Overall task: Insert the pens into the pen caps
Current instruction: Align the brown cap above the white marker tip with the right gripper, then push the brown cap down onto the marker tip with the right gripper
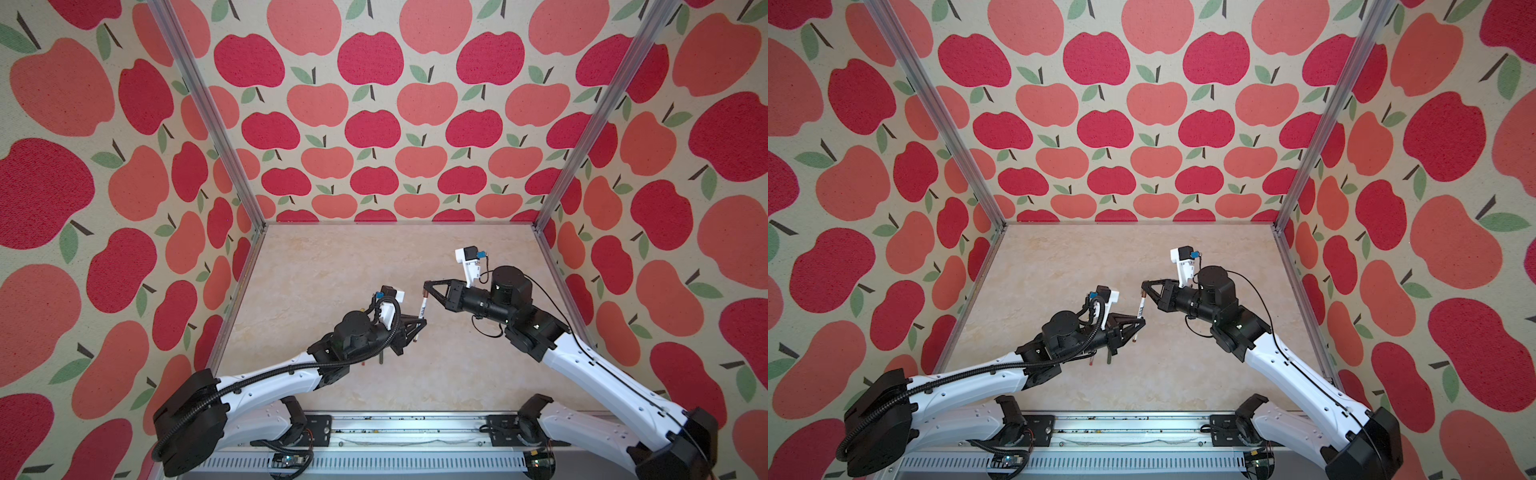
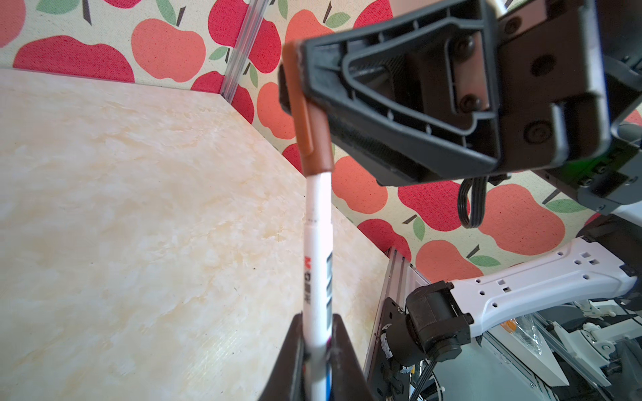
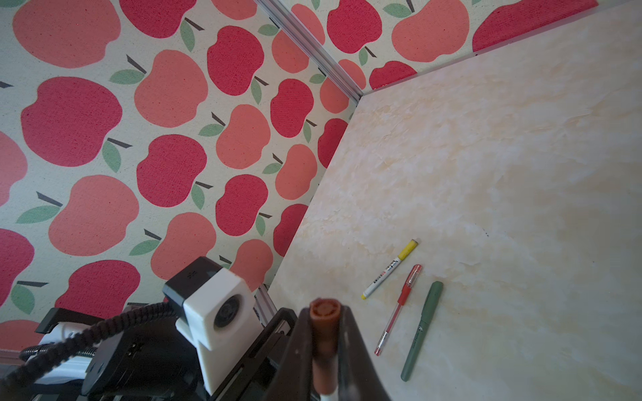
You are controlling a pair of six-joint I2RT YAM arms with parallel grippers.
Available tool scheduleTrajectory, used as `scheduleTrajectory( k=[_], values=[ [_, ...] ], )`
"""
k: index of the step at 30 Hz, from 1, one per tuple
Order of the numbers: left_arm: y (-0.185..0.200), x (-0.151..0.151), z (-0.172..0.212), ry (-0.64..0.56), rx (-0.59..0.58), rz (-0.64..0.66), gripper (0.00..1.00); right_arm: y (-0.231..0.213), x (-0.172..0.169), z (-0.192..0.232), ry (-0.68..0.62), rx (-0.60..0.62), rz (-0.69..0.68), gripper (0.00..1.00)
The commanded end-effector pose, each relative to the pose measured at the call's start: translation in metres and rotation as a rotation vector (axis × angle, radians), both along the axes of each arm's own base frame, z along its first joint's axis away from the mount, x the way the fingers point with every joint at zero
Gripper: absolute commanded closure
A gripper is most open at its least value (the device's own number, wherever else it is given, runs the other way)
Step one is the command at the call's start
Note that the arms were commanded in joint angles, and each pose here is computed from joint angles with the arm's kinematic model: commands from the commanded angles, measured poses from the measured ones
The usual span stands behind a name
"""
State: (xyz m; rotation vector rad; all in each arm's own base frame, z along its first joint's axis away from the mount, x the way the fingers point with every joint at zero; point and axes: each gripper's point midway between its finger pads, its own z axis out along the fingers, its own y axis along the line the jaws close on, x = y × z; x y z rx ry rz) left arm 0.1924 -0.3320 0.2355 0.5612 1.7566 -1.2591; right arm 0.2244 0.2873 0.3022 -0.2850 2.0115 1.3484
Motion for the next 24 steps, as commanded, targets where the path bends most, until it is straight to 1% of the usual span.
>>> scheduleTrajectory(
  k=[1, 6, 7, 8, 12, 17, 24],
  values=[
    [0.007, 0.006, 0.022, -0.07, -0.066, 0.045, 1.0, 0.006, -0.011, -0.008, 0.002, -0.038, 0.055, 0.93],
    [0.008, 0.006, 0.025, -0.095, -0.061, 0.047, 1.0, 0.006, -0.014, -0.017, -0.005, -0.08, 0.076, 0.93],
    [0.012, 0.004, 0.034, -0.114, -0.081, 0.051, 1.0, 0.007, -0.015, -0.019, -0.006, -0.08, 0.084, 0.93],
    [0.012, 0.004, 0.035, -0.118, -0.083, 0.053, 1.0, 0.008, -0.016, -0.02, -0.007, -0.078, 0.089, 0.93],
    [0.014, 0.005, 0.036, -0.129, -0.091, 0.059, 1.0, 0.013, -0.021, -0.026, -0.006, -0.069, 0.12, 0.94],
    [0.016, 0.004, 0.035, -0.135, -0.102, 0.064, 1.0, 0.014, -0.022, -0.028, 0.002, -0.057, 0.115, 0.94],
    [0.015, 0.003, 0.041, -0.155, -0.129, 0.053, 1.0, 0.019, -0.028, -0.034, -0.021, -0.04, 0.133, 0.94]
  ],
)
